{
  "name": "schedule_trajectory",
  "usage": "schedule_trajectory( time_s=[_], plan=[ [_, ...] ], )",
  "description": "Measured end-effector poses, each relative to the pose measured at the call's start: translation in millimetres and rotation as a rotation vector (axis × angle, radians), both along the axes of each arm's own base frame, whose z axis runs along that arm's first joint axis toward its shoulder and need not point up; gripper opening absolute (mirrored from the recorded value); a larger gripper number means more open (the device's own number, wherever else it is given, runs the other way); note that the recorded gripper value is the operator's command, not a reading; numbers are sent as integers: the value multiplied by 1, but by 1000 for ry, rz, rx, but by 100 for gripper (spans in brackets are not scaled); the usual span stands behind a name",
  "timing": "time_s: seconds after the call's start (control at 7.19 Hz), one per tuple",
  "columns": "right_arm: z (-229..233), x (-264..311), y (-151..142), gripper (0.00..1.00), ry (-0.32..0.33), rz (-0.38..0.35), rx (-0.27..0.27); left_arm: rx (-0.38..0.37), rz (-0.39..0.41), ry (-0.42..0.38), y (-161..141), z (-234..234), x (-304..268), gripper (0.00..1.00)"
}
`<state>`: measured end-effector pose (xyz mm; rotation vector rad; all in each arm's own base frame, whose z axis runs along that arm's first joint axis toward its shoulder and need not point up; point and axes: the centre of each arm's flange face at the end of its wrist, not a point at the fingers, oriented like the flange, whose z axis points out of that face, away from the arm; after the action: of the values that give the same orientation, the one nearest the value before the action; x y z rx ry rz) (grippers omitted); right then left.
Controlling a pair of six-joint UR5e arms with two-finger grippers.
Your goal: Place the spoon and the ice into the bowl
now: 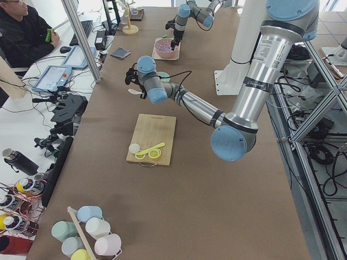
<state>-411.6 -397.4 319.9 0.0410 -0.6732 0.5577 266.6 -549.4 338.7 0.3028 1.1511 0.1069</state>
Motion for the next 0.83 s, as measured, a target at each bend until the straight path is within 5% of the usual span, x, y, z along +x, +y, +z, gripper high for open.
schedule_trajectory(
  time_s=[0.83],
  plan=[
    [8, -5, -1, 71, 19, -24, 5, 3, -1, 1, 0, -1, -1, 0]
  ],
)
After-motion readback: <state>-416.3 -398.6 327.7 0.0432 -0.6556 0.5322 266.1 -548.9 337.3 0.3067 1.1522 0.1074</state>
